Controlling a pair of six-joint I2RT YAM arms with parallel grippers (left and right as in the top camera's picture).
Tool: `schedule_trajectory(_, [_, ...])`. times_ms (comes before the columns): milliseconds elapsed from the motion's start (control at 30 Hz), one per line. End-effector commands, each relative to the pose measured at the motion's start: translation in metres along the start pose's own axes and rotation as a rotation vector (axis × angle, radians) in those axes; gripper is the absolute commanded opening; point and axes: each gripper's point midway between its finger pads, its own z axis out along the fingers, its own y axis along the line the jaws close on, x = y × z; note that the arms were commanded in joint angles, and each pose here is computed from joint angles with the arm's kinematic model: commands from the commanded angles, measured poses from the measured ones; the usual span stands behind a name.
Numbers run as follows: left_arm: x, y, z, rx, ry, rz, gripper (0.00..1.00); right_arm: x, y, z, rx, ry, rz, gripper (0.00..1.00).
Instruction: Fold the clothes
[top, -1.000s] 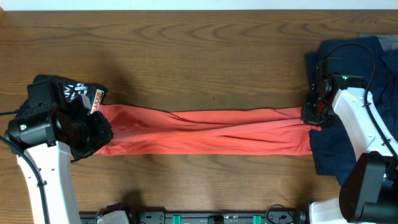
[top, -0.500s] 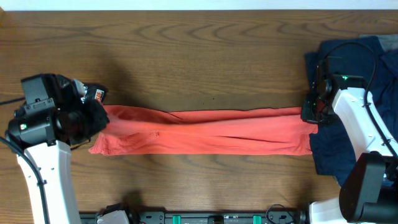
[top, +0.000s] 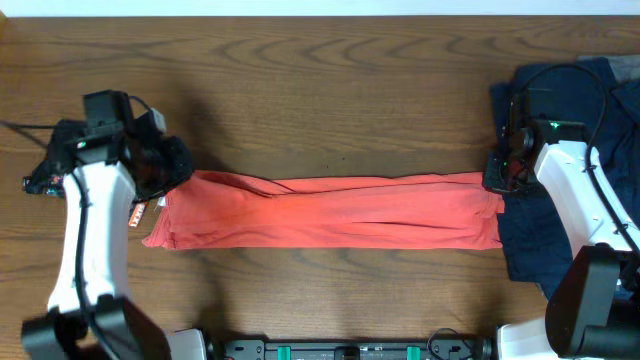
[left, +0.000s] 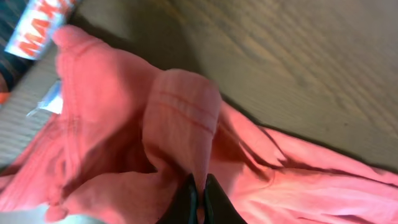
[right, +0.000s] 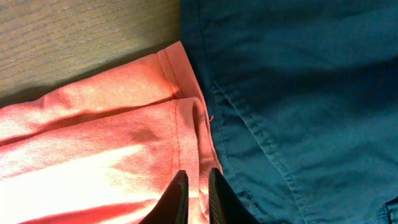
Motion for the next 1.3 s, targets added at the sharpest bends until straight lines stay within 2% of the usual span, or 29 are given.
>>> schedule_trajectory(0, [0.007,0.008,0.022,-0.024,0.076,-0.021,0.07,-0.002,0.0,-0.005,-0.011,-0.018,0.004,0.11])
schedule_trajectory(33, [0.008,0.01,0.028,-0.03,0.092,-0.025,0.13,-0.002,0.0,-0.005,-0.011,-0.018,0.004,0.11])
schedule_trajectory(100, [0.007,0.017,0.036,-0.053,0.107,-0.026,0.35,-0.002,0.0,-0.005,-0.011,-0.018,0.004,0.11])
schedule_trajectory(167, [0.003,0.022,0.04,-0.078,0.094,-0.013,0.48,-0.002,0.0,-0.005,-0.011,-0.018,0.004,0.11])
schedule_trajectory(333, [-0.011,0.019,0.027,-0.091,0.02,0.007,0.51,-0.002,0.0,-0.005,-0.01,-0.019,0.004,0.12])
schedule_trajectory(500, [-0.013,0.016,0.017,-0.084,-0.009,0.011,0.5,-0.002,0.0,-0.005,-0.01,-0.019,0.004,0.12])
schedule_trajectory(967, [0.009,0.035,0.038,-0.157,0.085,-0.021,0.48,-0.001,0.0,-0.005,-0.01,-0.014,-0.012,0.12])
schedule_trajectory(1067, [0.011,0.036,0.051,-0.151,0.079,-0.011,0.4,-0.001,0.0,-0.005,-0.01,-0.014,-0.012,0.12])
schedule_trajectory(1133, [0.013,0.028,0.06,-0.103,0.072,0.006,0.3,-0.001,0.0,-0.005,-0.01,-0.014,-0.012,0.12])
schedule_trajectory(1167, [0.014,0.02,0.063,-0.067,0.075,0.016,0.23,-0.001,0.0,-0.005,-0.009,-0.014,-0.013,0.12])
schedule_trajectory(1200, [0.017,0.009,0.064,-0.016,0.087,0.04,0.11,-0.001,0.0,-0.005,-0.01,-0.014,-0.012,0.12])
schedule_trajectory(1233, [0.022,-0.008,0.064,0.068,0.11,0.08,0.06,-0.001,0.0,-0.005,-0.009,-0.014,-0.012,0.12])
schedule_trajectory(1267, [0.029,-0.026,0.062,0.157,0.132,0.122,0.06,-0.001,0.0,-0.005,-0.009,-0.014,-0.012,0.12])
